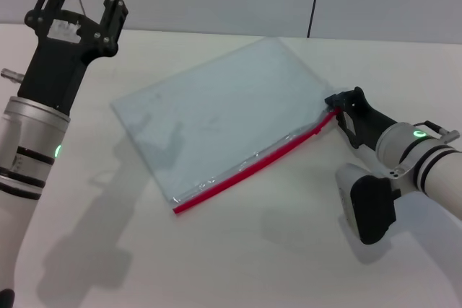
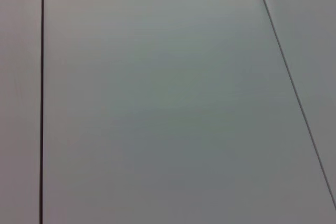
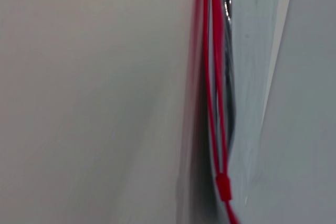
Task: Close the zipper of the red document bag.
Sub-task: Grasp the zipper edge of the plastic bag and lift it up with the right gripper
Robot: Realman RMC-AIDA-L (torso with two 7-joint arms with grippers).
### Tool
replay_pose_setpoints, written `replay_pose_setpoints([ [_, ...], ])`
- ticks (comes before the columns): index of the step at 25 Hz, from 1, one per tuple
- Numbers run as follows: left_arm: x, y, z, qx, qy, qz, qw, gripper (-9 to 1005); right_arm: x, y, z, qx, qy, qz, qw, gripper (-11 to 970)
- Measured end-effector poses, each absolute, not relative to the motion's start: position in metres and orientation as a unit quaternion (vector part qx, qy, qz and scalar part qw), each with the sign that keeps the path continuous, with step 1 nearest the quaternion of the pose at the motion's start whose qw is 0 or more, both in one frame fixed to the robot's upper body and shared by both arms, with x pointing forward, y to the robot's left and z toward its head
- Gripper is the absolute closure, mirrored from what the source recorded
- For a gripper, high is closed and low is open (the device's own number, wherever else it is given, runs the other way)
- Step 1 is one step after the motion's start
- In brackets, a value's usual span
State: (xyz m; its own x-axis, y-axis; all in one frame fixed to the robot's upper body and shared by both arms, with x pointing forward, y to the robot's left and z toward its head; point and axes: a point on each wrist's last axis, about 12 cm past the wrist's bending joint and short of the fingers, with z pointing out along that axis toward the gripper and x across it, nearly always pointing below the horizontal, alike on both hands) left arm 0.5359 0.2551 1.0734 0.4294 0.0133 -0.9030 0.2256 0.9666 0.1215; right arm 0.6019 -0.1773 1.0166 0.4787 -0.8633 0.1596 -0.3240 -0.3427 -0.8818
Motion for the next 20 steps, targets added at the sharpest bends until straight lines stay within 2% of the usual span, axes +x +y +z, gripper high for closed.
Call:
replay_pose_setpoints([
  [8, 0.536, 0.255, 1.073, 0.113, 0.530, -0.064, 0.838, 396, 0.600, -0.170, 1.017, -0.750, 0.401, -0.313, 0.422, 872],
  [14, 0.536, 0.256, 1.072, 0.118, 0.533, -0.063, 0.836, 396, 0.597, -0.163, 1.017, -0.742, 0.413, -0.300, 0.434, 915],
  [20, 0.544, 0.239, 1.064, 0.181, 0.563, -0.080, 0.803, 396, 0.595, -0.153, 1.021, -0.731, 0.426, -0.286, 0.450, 925],
])
